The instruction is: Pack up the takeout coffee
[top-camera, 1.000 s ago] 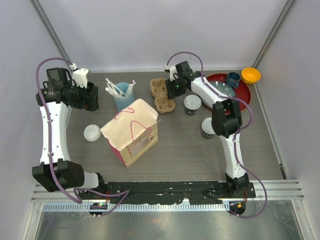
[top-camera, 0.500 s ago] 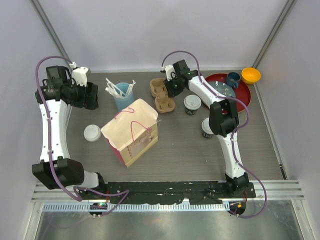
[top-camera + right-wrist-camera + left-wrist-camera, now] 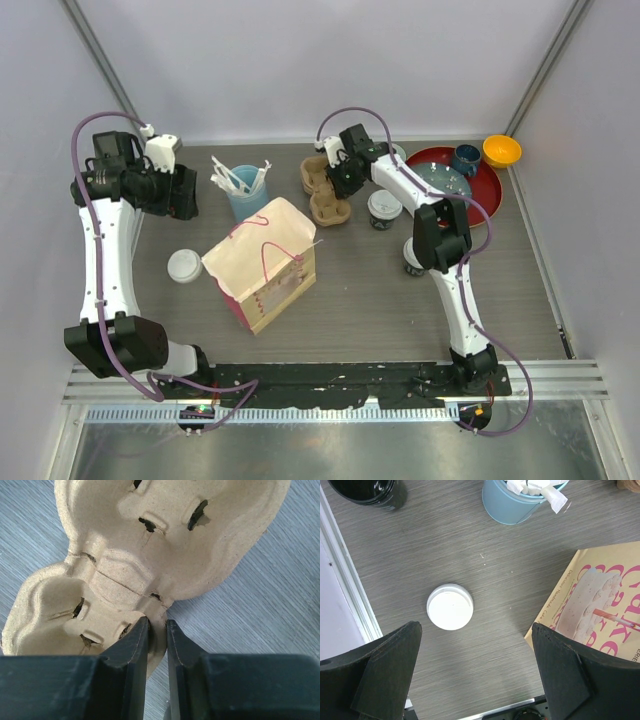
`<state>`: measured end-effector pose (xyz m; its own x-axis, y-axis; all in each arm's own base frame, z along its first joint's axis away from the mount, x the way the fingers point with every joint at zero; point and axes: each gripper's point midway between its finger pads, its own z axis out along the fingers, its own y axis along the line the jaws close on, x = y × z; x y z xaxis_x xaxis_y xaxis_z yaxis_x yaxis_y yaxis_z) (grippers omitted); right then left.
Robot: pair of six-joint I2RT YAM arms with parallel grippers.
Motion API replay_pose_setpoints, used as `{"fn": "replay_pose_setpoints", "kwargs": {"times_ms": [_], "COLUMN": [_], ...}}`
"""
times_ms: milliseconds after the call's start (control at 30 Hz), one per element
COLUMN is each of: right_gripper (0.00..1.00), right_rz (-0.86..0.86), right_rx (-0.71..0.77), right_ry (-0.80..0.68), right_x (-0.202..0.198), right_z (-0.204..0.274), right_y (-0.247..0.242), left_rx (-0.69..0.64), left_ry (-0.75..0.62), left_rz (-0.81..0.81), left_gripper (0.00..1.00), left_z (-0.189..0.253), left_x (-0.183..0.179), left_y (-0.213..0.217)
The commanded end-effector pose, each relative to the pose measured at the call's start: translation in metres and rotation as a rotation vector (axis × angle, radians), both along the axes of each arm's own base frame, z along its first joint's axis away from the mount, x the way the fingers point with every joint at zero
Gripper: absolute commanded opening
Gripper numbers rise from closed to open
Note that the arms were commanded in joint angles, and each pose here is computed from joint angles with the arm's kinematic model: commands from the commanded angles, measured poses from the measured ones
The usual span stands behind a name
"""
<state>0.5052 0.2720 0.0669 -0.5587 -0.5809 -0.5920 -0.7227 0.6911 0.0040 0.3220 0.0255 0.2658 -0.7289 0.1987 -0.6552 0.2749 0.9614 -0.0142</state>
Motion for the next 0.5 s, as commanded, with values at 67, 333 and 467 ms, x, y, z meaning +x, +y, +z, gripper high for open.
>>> {"fn": "replay_pose_setpoints", "kwargs": {"times_ms": [67,333,467], "right_gripper": [0.24,0.24,0.21], "right_rz": [-0.033,-0.081,-0.089], "right_rx": [-0.011,-0.012,-0.004], "right_ry": [-0.165,-0.211,-0.229], "right_x": [0.009,0.012,0.010], "right_z": [0.064,0.069,0.077], "right_y": [0.001,-0.001,-0.003], "left_rx": [-0.016,-0.021,-0.029], "left_ry": [-0.021,-0.017,-0.013], "left_rz": [-0.031,-0.047,-0.054], "left_gripper": [0.96,0.96,0.96], "left_z": [0.008,0.007,0.005], "left_x": [0.001,-0.001,-0.002], "left_y": [-0.004,-0.006,-0.008]}}
